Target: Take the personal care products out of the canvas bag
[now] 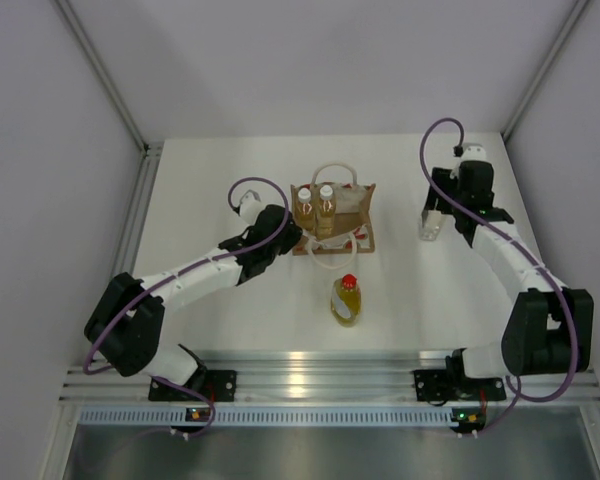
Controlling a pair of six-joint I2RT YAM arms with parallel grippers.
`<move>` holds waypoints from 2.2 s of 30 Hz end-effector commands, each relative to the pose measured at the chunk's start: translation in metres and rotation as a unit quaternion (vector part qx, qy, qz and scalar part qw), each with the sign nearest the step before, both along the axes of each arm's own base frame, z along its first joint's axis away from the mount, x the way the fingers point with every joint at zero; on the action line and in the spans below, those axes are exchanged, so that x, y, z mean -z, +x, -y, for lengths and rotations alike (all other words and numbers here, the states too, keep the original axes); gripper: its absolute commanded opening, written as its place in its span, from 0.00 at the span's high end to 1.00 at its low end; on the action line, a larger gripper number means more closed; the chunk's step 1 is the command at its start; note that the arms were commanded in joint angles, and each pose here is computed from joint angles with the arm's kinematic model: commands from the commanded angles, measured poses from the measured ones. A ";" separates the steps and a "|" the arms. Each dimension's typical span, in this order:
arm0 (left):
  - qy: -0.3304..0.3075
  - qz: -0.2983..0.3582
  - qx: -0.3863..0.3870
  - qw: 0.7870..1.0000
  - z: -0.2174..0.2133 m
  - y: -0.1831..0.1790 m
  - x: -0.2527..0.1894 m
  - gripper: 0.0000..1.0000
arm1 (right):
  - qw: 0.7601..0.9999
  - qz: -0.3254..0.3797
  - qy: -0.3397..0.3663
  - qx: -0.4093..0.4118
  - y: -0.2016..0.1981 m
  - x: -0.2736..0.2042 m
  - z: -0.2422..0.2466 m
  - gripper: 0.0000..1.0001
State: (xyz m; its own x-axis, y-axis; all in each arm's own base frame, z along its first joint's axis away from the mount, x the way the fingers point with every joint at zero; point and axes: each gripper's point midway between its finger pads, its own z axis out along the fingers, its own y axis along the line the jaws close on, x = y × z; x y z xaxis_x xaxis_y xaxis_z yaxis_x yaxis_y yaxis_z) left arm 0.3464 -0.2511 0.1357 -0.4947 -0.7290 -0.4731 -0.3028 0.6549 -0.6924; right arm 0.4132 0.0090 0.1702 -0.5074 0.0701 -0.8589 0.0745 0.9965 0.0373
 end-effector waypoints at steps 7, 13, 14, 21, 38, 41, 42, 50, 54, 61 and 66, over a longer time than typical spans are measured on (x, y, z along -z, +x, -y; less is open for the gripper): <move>0.043 -0.062 0.025 0.997 -0.002 -0.025 0.035 1.00 | 0.996 0.089 0.019 0.020 -0.004 -0.071 -0.032 0.00; 0.040 -0.060 0.023 0.997 -0.001 -0.024 0.033 1.00 | 0.989 0.133 0.059 -0.038 -0.029 -0.099 -0.115 0.00; 0.040 -0.059 0.024 0.997 -0.001 -0.024 0.032 1.00 | 0.985 0.138 0.072 -0.067 -0.035 -0.102 -0.139 0.01; 0.045 -0.054 0.020 0.997 -0.005 -0.024 0.030 1.00 | 0.974 0.155 0.089 -0.139 -0.045 -0.117 -0.222 0.01; 0.053 -0.052 0.026 0.997 -0.005 -0.024 0.031 1.00 | 0.983 0.068 0.051 -0.162 0.014 -0.056 -0.290 0.37; 0.053 -0.052 0.028 0.997 -0.004 -0.023 0.030 1.00 | 0.985 0.049 0.051 -0.156 0.015 -0.039 -0.292 0.37; 0.054 -0.053 0.028 0.997 -0.004 -0.023 0.031 1.00 | 0.985 0.047 0.050 -0.157 0.013 -0.037 -0.292 0.37; 0.053 -0.054 0.029 0.997 -0.003 -0.023 0.031 1.00 | 0.988 -0.002 0.039 -0.152 0.006 0.006 -0.299 0.39; 0.055 -0.052 0.028 0.997 -0.004 -0.023 0.031 1.00 | 0.990 -0.020 0.024 -0.140 0.008 0.027 -0.297 0.40; 0.058 -0.052 0.027 0.997 -0.006 -0.024 0.032 1.00 | 0.991 -0.037 0.011 -0.128 0.009 0.045 -0.293 0.53; 0.056 -0.052 0.027 0.997 -0.006 -0.024 0.032 1.00 | 0.991 -0.018 0.018 -0.131 0.011 0.024 -0.294 0.75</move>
